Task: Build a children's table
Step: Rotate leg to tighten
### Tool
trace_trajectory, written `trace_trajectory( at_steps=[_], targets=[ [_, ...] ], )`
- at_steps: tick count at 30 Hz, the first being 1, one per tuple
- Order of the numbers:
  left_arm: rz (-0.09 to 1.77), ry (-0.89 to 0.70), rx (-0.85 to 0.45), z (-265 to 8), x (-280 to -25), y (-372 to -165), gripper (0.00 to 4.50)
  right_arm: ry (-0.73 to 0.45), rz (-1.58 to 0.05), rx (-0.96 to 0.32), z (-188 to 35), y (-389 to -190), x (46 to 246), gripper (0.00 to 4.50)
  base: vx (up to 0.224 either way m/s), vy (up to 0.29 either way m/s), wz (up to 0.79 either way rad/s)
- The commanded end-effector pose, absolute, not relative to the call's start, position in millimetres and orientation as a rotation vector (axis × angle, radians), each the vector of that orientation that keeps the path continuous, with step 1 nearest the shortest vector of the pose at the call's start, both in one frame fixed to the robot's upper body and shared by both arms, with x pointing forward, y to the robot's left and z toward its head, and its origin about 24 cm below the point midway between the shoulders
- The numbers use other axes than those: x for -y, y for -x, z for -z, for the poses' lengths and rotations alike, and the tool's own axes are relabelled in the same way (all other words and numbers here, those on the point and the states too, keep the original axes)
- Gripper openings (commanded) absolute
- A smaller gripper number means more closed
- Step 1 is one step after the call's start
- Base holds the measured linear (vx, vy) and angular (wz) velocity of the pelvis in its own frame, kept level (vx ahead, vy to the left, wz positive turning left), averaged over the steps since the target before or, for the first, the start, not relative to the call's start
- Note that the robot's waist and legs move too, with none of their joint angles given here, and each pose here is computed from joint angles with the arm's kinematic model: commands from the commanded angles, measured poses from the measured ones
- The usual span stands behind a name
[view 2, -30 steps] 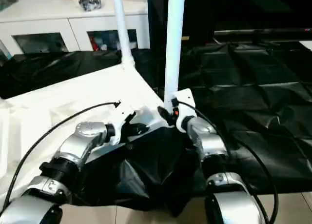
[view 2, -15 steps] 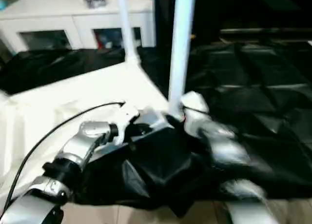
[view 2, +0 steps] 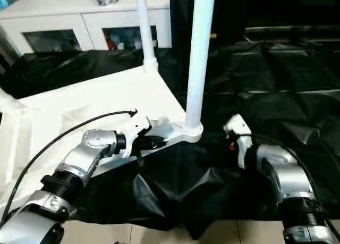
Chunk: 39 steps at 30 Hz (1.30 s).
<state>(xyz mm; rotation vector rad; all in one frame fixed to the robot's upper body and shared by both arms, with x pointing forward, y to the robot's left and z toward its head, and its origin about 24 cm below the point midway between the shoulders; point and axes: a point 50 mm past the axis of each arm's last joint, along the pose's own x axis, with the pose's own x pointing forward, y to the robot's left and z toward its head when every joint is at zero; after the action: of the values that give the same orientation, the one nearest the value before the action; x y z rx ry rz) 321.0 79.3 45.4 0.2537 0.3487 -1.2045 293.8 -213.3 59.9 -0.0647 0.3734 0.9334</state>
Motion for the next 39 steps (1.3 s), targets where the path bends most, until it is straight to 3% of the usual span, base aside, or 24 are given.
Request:
trace_trajectory(
  at_steps=[1, 6, 16, 19, 20, 23, 28, 39],
  targets=[
    [1.304, -0.234, -0.326, -45, -74, -312, 0.0, 0.086, -0.905, -0.34, -65, -301.6, 211.1, 4.4, 0.0, 0.0, 0.0],
    [1.416, -0.304, -0.363, -45, -89, -304, 0.0, 0.164, -0.998, -0.361, -67, -302.7, 202.1, 4.4, 0.0, 0.0, 0.0],
    [1.431, -0.353, -0.396, -46, -107, -305, 0.0, 0.239, -1.108, -0.407, -65, -302.3, 189.3, 4.4, 0.0, 0.0, 0.0],
    [1.431, -0.357, -0.399, -46, -109, -306, 0.0, 0.243, -1.116, -0.413, -63, -303.3, 186.9, 4.25, 0.0, 0.0, 0.0],
    [1.433, -0.359, -0.403, -46, -110, -306, 0.0, 0.244, -1.122, -0.414, -61, -305.6, 183.0, 3.97, 0.0, 0.0, 0.0],
    [1.427, -0.353, -0.405, -46, -112, -306, 0.0, 0.236, -1.131, -0.41, -61, -307.7, 178.7, 3.86, 0.0, 0.0, 0.0],
    [1.41, -0.338, -0.413, -44, -114, -306, 0.0, 0.22, -1.154, -0.413, -58, -309.9, 172.0, 3.27, 0.0, 0.0, 0.0],
    [1.308, -0.281, -0.418, -41, -116, -310, 0.0, 0.183, -1.134, -0.412, -47, -308.3, 161.5, 2.64, 0.0, 0.0, 0.0]
  ],
)
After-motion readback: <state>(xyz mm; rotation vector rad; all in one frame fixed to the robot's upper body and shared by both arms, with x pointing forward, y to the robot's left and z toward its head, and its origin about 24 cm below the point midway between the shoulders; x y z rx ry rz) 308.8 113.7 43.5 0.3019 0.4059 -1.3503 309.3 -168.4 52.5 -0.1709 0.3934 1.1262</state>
